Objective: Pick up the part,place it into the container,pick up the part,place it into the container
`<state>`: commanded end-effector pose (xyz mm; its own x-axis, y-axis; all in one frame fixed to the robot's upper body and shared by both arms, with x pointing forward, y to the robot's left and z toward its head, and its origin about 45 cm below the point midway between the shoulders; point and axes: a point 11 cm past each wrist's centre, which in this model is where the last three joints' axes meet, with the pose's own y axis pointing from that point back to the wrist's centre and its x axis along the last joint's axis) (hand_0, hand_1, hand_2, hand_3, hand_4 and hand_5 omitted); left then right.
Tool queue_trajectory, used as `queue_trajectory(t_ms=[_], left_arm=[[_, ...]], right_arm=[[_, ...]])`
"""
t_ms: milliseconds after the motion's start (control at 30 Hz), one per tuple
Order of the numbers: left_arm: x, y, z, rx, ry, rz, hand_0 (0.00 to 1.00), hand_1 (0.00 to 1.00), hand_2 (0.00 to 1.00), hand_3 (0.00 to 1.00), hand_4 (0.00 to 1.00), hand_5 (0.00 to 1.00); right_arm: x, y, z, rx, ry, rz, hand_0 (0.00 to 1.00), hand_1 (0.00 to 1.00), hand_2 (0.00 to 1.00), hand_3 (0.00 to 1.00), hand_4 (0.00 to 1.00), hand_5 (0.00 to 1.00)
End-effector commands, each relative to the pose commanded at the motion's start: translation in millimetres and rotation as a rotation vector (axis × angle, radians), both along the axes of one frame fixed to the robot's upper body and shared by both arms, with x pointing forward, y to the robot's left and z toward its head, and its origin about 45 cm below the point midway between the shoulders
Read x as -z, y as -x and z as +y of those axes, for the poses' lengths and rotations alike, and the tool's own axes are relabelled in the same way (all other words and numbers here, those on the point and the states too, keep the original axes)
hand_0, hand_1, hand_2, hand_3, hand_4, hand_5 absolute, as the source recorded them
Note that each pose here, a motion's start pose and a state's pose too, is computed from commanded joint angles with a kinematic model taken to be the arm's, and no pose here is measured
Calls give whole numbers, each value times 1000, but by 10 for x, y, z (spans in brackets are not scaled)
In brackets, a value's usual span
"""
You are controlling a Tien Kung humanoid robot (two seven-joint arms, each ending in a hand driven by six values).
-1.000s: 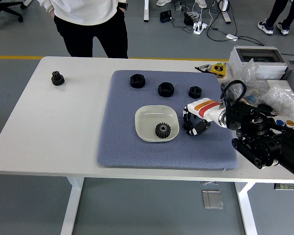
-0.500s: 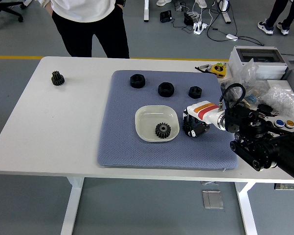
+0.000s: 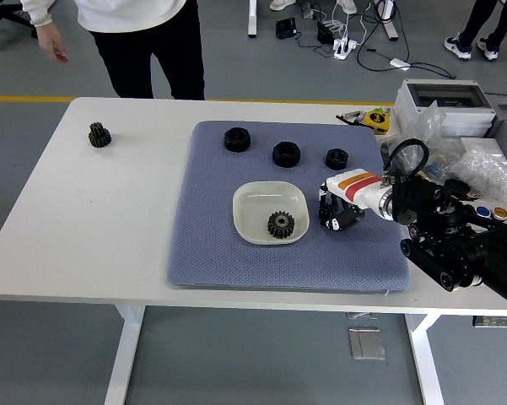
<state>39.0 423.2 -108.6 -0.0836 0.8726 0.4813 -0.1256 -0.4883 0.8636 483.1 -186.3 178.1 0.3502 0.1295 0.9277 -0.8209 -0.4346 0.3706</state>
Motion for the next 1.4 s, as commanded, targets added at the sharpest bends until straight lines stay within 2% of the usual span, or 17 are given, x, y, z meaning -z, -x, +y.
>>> queue_trajectory(t_ms=[233,400,567,700,833,1100,1400], left_arm=[[-2,-1,5,-1,-1,-1,668,690,712,586,696,582],[1,21,1,-8,-2,-1,669,688,712,586,695,584],[1,32,5,-8,-3,1,668,688,712,586,694,585],[1,45,9,-10,-4,2,668,688,712,586,694,585],[-2,40,16,-9,-6,2,668,688,712,586,694,585],[-4,43,21,-13,-7,2,669,685,711,586,694,587],[-2,48,19,-13,-6,3,669,685,711,587,693,587]], right_arm=[[-89,-45,-70,16,-11,-15,235,365,412,473,638,296],[-240,-105,-51,15,-27,-48,236,363,412,473,641,298],[-468,-149,127,-22,-60,-94,237,364,413,474,643,299],[-570,-108,361,-73,-93,-109,234,365,416,476,646,298],[-575,-9,601,-137,-102,-101,234,365,416,476,646,298],[-434,201,889,-235,-69,-58,236,372,426,483,657,315],[-329,268,915,-253,-42,-35,234,374,429,484,661,316]])
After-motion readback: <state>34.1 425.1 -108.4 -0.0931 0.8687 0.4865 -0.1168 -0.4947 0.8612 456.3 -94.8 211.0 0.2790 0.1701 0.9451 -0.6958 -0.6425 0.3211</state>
